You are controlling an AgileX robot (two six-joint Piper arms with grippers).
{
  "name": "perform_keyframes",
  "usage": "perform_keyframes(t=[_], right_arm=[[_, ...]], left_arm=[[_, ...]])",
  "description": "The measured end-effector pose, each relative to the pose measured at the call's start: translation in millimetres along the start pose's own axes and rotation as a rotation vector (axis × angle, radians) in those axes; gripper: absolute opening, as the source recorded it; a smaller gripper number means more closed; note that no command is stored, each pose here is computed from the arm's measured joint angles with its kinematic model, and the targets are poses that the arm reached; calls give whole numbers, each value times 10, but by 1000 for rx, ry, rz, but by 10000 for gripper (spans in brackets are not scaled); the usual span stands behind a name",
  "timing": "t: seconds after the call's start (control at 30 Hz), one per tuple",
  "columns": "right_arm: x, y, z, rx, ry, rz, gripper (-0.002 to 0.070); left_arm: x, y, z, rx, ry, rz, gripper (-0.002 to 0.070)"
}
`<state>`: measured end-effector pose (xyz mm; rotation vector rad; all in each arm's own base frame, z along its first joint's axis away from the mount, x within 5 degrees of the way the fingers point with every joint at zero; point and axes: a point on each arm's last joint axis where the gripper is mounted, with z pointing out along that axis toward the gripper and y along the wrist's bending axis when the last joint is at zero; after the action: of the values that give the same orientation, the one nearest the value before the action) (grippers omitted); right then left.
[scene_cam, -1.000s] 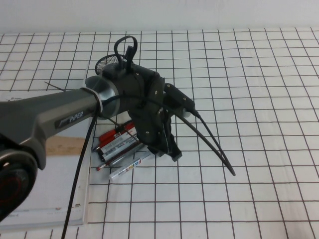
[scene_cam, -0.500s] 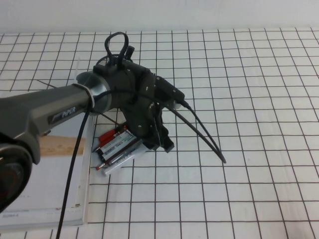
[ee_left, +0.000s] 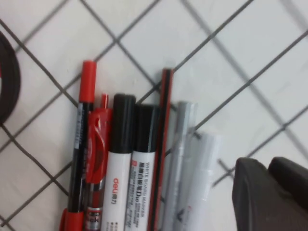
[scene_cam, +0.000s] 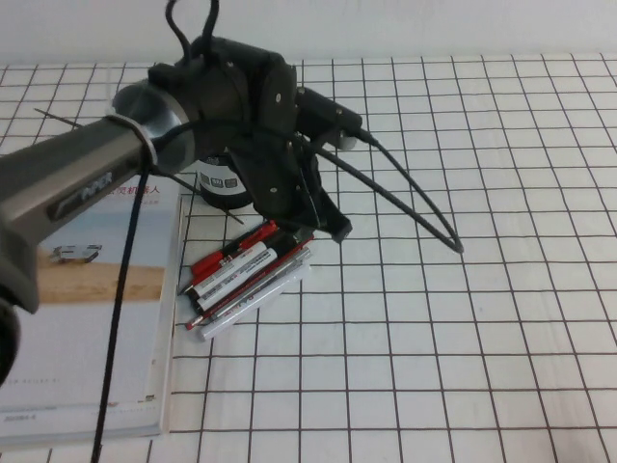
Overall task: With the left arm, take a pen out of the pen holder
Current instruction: 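Take a marker out of the pen holder and lay it on the table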
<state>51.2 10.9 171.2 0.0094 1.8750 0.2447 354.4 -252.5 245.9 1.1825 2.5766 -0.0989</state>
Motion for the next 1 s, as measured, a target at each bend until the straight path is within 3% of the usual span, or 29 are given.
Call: perform_keyframes(t=[0.27, 0.5, 0.73, 1.0], right_arm=[[0, 0, 0, 0, 0, 0, -15], [0, 0, 0, 0, 0, 0, -15], [0, 0, 0, 0, 0, 0, -15], [0, 0, 0, 0, 0, 0, -15]], left_arm=[[62, -111, -1051, -18, -284, -2, 2], [578, -382, -1605, -61, -552, 31, 0], [1383, -527, -1519, -117, -766, 18, 0], [2207, -673, -1183, -111, -824, -48, 0]])
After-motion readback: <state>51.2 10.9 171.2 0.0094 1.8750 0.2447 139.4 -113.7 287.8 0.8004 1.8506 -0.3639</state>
